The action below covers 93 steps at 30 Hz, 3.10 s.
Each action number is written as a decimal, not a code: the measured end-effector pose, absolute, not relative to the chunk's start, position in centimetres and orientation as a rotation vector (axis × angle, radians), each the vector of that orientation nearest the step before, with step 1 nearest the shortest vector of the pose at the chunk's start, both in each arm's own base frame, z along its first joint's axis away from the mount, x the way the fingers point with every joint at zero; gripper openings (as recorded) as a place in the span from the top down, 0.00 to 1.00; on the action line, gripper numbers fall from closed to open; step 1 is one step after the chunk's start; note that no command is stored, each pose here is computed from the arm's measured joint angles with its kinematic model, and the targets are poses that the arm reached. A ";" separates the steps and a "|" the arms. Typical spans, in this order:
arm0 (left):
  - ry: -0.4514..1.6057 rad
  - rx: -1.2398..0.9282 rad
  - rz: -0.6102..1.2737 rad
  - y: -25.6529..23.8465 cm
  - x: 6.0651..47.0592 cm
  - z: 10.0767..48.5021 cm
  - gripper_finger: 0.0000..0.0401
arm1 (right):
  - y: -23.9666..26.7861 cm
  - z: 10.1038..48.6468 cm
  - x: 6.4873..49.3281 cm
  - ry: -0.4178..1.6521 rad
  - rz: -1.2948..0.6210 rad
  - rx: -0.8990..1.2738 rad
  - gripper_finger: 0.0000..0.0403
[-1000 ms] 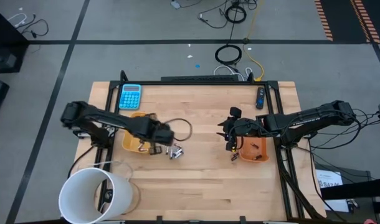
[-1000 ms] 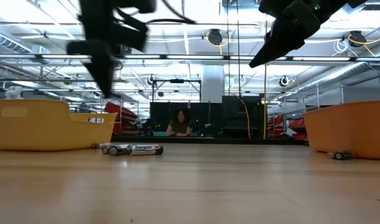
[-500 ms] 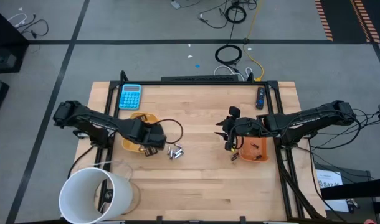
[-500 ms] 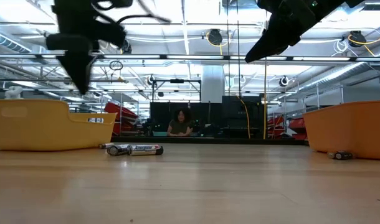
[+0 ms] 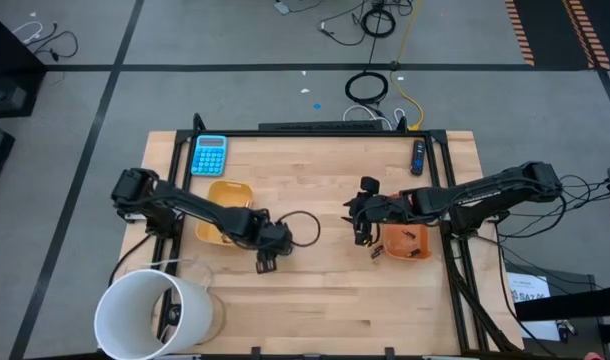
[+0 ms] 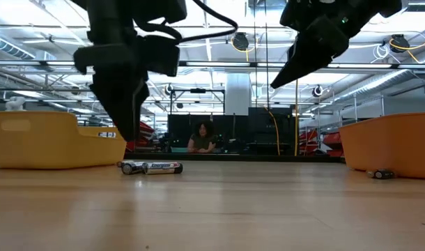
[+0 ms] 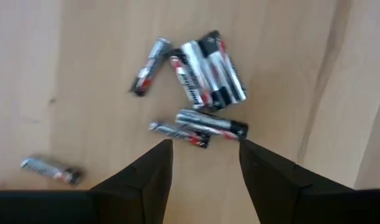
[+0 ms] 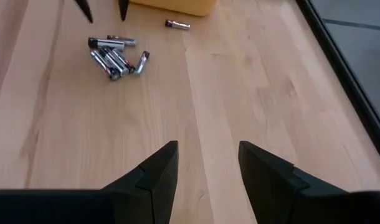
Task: Sort batteries
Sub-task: Put the silver battery into the yellow bin
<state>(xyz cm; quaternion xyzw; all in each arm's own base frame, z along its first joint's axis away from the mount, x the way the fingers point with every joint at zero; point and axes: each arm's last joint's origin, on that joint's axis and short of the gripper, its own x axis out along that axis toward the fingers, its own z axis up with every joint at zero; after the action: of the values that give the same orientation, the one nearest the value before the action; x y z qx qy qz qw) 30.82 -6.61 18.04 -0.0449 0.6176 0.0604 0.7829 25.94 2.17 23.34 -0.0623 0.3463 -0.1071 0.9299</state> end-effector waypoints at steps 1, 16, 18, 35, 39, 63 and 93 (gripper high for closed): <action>1.330 -0.091 0.122 -6.9 30.9 17.8 0.52 | 2.2 23.4 26.0 0.706 -0.220 -0.127 0.60; 1.349 -0.180 0.291 -6.5 31.3 16.3 0.51 | 1.4 24.0 26.4 0.638 -0.230 -0.172 0.60; 1.329 -0.151 0.348 -5.8 31.4 16.3 0.51 | 1.0 23.9 26.3 0.660 -0.249 -0.163 0.60; 1.364 0.125 0.175 -2.4 33.4 13.5 0.52 | 1.0 23.7 26.2 0.683 -0.244 -0.169 0.60; 1.379 0.175 0.099 -2.4 33.7 12.7 0.52 | 1.0 23.7 26.2 0.687 -0.242 -0.172 0.60; 1.334 0.354 -0.280 0.2 34.3 12.7 0.95 | 1.0 23.7 26.2 0.681 -0.235 -0.176 0.60; 1.536 -0.039 0.568 -3.3 22.5 25.4 0.60 | 1.3 23.5 26.1 0.700 -0.228 -0.174 0.60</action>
<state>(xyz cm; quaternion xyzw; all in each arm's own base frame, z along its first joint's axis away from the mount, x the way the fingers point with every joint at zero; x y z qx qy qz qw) 22.52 -3.33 25.45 -0.0172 0.6849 0.2533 0.6829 26.06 1.33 23.55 -0.0847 0.3415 -0.1111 0.9294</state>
